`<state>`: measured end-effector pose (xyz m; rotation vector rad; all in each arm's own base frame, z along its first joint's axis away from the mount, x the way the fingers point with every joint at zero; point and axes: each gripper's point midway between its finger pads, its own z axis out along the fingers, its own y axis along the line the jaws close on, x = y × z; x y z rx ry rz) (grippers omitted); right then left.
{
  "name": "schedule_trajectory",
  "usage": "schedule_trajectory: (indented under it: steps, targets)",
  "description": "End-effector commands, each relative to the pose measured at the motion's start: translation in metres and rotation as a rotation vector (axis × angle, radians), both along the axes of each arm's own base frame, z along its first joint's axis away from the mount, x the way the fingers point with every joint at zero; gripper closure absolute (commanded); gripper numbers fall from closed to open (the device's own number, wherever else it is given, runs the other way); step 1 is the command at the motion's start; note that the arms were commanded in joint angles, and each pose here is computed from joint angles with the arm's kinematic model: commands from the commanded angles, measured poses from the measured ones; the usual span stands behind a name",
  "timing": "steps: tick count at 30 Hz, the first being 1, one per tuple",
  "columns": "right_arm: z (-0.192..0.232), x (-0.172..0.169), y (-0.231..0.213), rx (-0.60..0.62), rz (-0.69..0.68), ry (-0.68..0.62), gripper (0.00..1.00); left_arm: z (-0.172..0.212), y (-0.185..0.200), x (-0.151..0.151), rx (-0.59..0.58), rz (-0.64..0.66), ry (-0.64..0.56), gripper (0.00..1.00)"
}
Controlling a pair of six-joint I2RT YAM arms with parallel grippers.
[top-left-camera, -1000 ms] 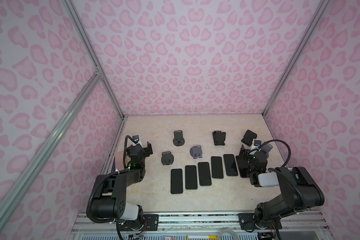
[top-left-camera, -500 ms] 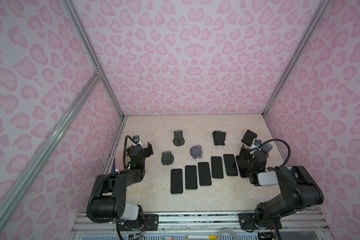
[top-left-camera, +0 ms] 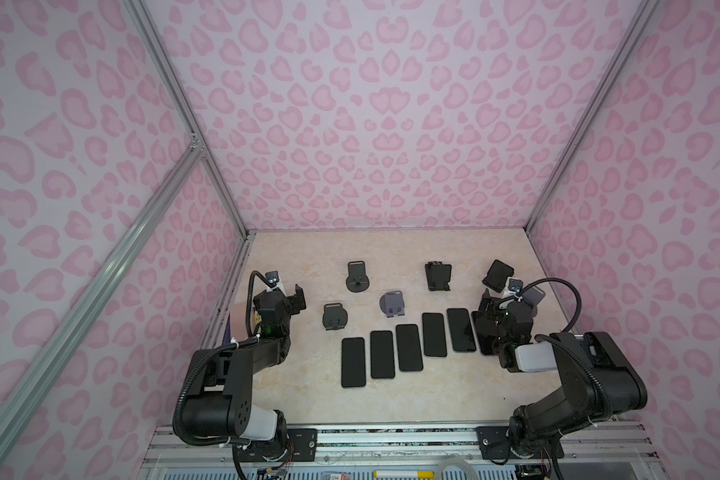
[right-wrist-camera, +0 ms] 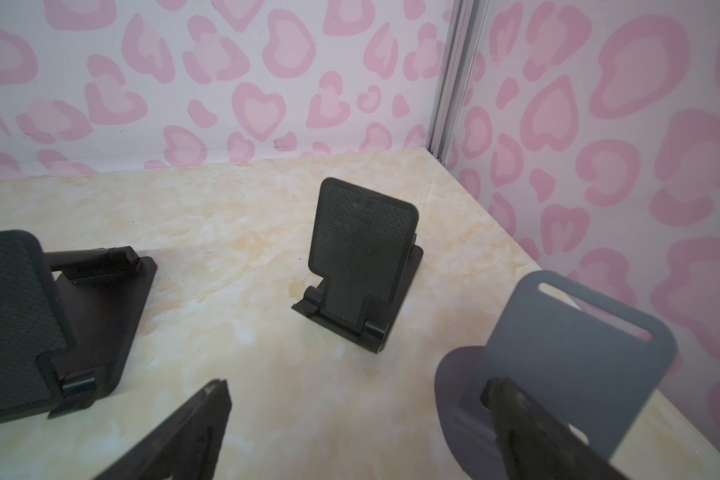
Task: Remove the phone from the phone stand
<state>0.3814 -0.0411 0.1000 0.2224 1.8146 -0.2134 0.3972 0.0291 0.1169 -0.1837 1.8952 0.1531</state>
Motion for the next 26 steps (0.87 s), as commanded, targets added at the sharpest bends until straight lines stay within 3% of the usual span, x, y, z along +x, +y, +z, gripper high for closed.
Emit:
schedule_trajectory:
  steps: [1,15,22,26]
  targets:
    - [0.004,0.001,-0.002,-0.001,-0.012,-0.020,0.00,0.003,0.000,0.002,-0.001,-0.002,-0.013,0.03]
    - [0.004,0.001,-0.002,-0.001,-0.012,-0.019,0.00,0.003,-0.001,0.004,0.001,-0.008,-0.004,0.03]
    - [0.005,0.001,-0.002,-0.002,-0.012,-0.022,0.00,-0.022,-0.013,0.040,0.014,-0.076,0.231,0.03]
    - [0.004,0.001,-0.002,-0.002,-0.012,-0.018,0.00,-0.007,-0.006,0.024,0.050,0.004,0.130,0.03]
